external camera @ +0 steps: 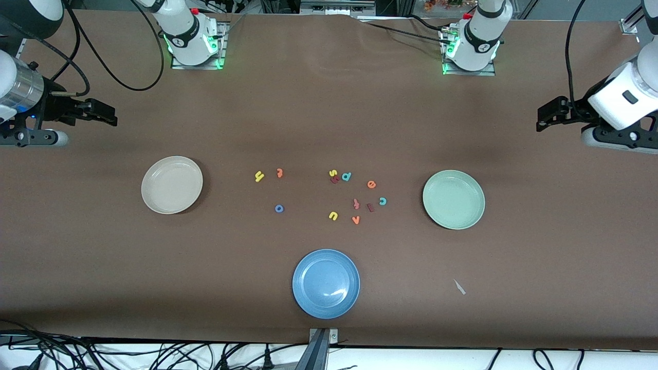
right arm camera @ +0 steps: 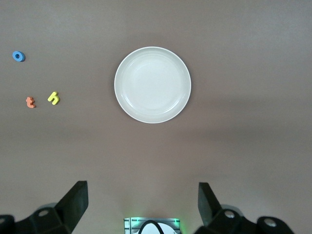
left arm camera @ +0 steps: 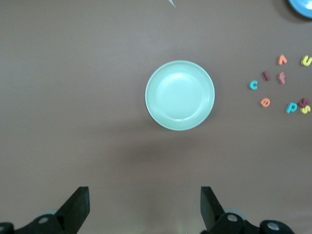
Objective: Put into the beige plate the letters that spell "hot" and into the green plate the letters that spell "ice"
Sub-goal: 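Move the left gripper to the teal c while the right gripper reaches letters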
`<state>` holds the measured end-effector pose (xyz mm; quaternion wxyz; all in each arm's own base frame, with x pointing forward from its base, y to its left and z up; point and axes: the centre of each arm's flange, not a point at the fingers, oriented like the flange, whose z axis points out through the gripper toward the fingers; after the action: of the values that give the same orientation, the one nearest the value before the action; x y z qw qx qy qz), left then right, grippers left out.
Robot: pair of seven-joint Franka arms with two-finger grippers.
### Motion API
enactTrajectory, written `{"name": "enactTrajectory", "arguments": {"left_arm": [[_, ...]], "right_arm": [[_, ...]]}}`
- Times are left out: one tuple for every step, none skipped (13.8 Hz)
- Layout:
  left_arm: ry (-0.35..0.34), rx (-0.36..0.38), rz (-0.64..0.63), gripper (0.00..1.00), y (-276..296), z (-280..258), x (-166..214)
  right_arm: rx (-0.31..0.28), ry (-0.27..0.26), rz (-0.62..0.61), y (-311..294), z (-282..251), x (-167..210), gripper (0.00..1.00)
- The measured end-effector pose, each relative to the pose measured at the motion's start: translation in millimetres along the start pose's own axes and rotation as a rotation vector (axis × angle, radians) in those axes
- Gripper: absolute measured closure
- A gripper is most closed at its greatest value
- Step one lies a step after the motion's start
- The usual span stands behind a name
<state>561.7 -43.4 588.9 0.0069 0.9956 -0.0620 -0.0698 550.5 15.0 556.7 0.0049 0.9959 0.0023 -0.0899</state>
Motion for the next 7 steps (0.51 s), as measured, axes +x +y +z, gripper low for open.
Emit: {"name": "enactTrajectory", "arguments": {"left_arm": [[-0.026,-0.002,0.011,0.0,6,8,3],[-0.047,-0.003,0.03,0.0,16,17,7],[-0.074,-0.003,0.054,0.0,29,29,13],[-0.105,-0.004,0.083,0.0,44,45,22],[-0.13,-0.003,0.114,0.0,62,66,33],[-0.133,-0.003,0.14,0.0,81,88,48],[-0.124,-0.003,0.155,0.0,98,111,64]], "right_arm": [[0.0,0.0,0.0,0,0,0,0.0],[0.0,0.0,0.001,0,0,0,0.0],[0.0,0.0,0.002,1,0,0,0.0],[0.0,0.0,0.002,1,0,0,0.0],[0.001,-0.001,0.003,2,0,1,0.0],[0.0,-0.004,0.004,2,2,1,0.0],[0.0,-0.009,0.004,2,4,3,0.0]]}}
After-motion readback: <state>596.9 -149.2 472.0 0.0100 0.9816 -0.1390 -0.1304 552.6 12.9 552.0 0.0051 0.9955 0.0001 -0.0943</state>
